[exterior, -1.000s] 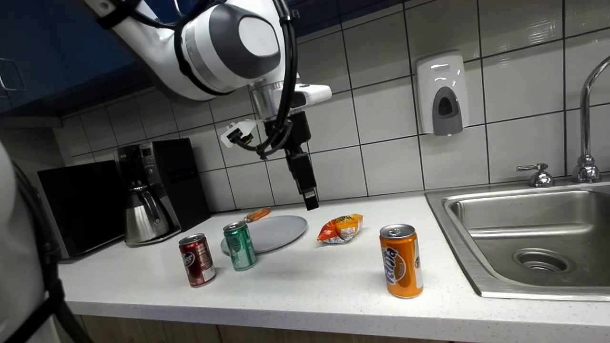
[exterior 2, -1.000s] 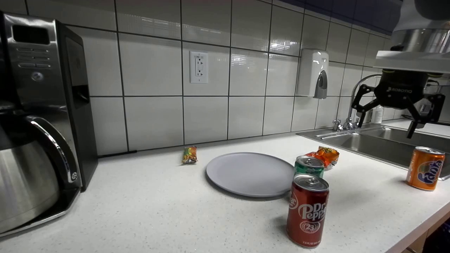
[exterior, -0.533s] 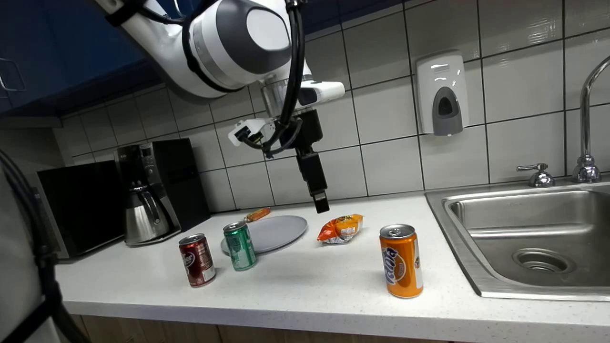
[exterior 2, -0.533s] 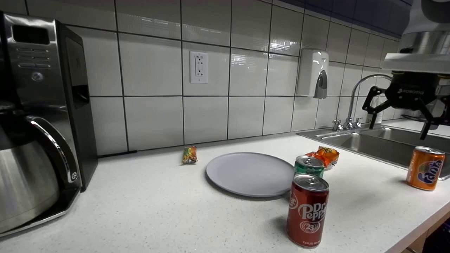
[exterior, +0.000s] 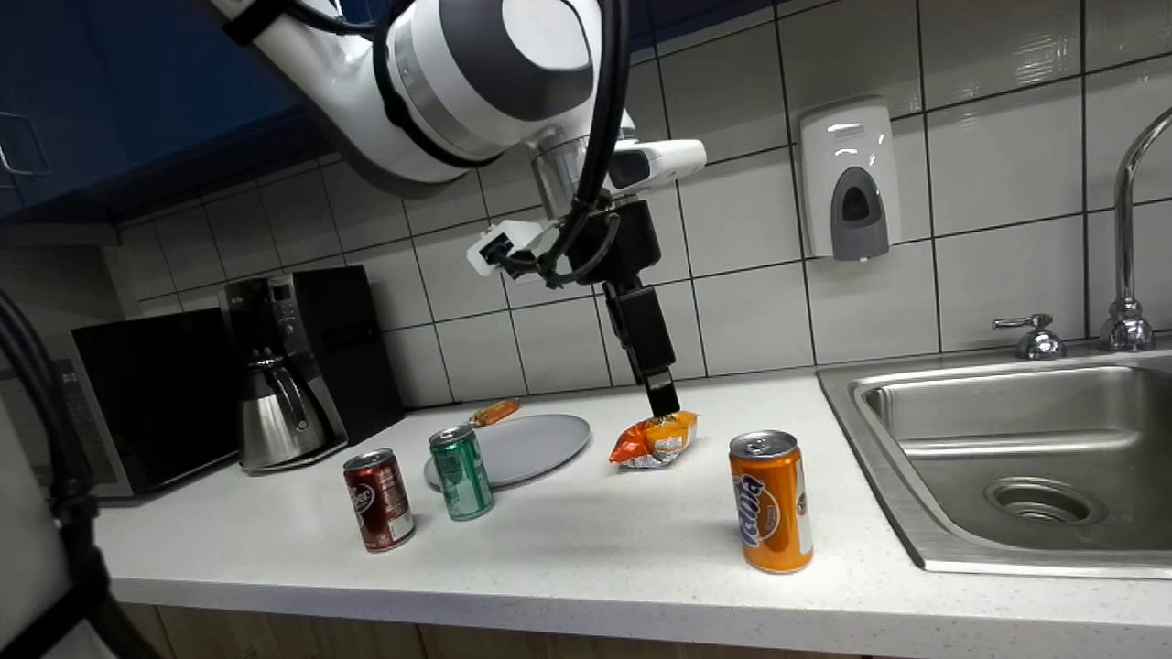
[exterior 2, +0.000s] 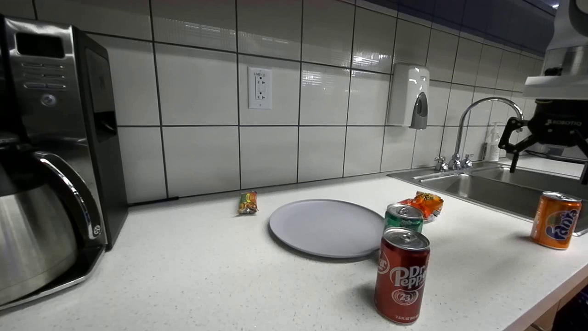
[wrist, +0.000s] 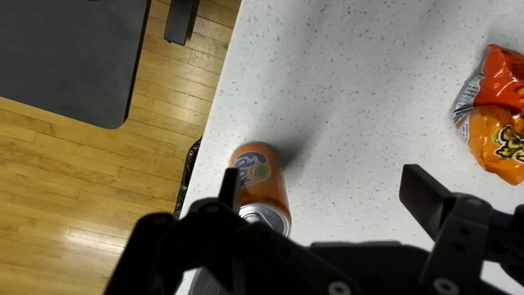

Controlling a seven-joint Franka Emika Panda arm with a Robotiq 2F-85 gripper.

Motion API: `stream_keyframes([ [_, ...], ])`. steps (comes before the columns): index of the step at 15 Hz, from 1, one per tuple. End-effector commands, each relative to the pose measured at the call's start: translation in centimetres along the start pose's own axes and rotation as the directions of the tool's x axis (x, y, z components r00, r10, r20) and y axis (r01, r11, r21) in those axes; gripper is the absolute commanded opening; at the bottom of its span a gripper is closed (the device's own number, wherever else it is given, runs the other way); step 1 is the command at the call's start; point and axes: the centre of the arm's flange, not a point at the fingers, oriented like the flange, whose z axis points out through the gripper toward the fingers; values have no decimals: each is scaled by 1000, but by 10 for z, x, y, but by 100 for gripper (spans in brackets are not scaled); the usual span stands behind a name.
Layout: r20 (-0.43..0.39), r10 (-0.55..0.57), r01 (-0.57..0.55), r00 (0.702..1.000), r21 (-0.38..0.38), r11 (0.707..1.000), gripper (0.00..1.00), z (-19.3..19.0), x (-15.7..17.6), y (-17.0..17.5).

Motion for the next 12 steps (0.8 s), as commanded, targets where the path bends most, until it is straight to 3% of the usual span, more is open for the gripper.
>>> stream_keyframes([
  [1,-15,34,-35,999,-28,999,100,-2,11,17],
  [12,-16,117,-118,993,-40,992,100,22,46,43],
])
